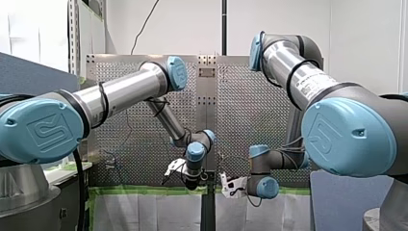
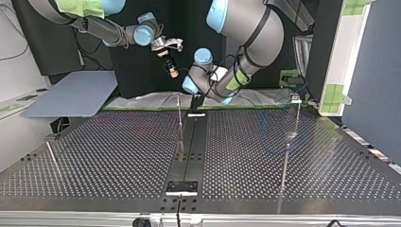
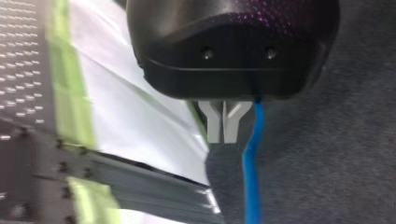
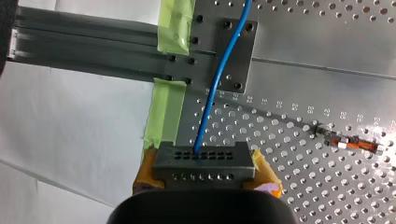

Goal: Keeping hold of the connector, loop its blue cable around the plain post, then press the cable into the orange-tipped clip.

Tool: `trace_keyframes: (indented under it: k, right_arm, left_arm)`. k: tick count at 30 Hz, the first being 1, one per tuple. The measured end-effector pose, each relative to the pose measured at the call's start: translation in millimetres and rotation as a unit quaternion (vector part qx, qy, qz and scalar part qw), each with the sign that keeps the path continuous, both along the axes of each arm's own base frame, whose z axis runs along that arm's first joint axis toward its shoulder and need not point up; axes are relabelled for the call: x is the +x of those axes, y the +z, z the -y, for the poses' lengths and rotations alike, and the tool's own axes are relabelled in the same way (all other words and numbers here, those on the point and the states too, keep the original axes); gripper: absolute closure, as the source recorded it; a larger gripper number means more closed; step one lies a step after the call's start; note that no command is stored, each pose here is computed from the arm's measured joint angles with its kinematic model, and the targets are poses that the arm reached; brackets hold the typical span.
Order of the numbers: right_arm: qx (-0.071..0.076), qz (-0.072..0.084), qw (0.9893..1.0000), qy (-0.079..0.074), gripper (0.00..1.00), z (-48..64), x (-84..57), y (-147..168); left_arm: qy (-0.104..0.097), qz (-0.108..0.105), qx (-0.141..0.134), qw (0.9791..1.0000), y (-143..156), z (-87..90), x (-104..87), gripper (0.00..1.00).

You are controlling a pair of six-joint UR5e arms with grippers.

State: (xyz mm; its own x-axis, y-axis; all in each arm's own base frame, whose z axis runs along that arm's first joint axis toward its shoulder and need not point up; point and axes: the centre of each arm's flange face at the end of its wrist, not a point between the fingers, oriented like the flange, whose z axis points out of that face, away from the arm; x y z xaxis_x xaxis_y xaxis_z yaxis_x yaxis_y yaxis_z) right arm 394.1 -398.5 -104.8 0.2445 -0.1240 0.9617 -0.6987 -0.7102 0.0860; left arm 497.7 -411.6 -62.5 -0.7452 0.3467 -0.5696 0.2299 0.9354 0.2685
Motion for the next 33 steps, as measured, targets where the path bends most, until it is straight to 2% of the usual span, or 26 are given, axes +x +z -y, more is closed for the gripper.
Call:
trace_keyframes:
  k: [5,11,23,33]
  right_arm:
    - [0.000,0.000,1.0000,-0.006,1.00,7.7,-3.1,1.2]
    - [0.003,0.001,0.9999,-0.012,1.00,16.4,-8.3,2.9]
    - [0.007,0.006,0.9998,-0.020,1.00,29.9,-18.0,5.3]
    - [0.009,0.014,0.9996,-0.022,1.00,40.5,-26.0,12.4]
  left_arm:
    - [0.012,0.024,-0.020,0.9994,18.4,-3.5,-0.9,1.00]
    - [0.015,0.049,-0.039,0.9979,37.9,-1.2,-8.3,1.00]
    - [-0.004,0.061,-0.059,0.9963,30.1,5.6,-45.4,1.00]
    - [0.000,0.083,-0.078,0.9935,28.6,2.8,-66.4,1.00]
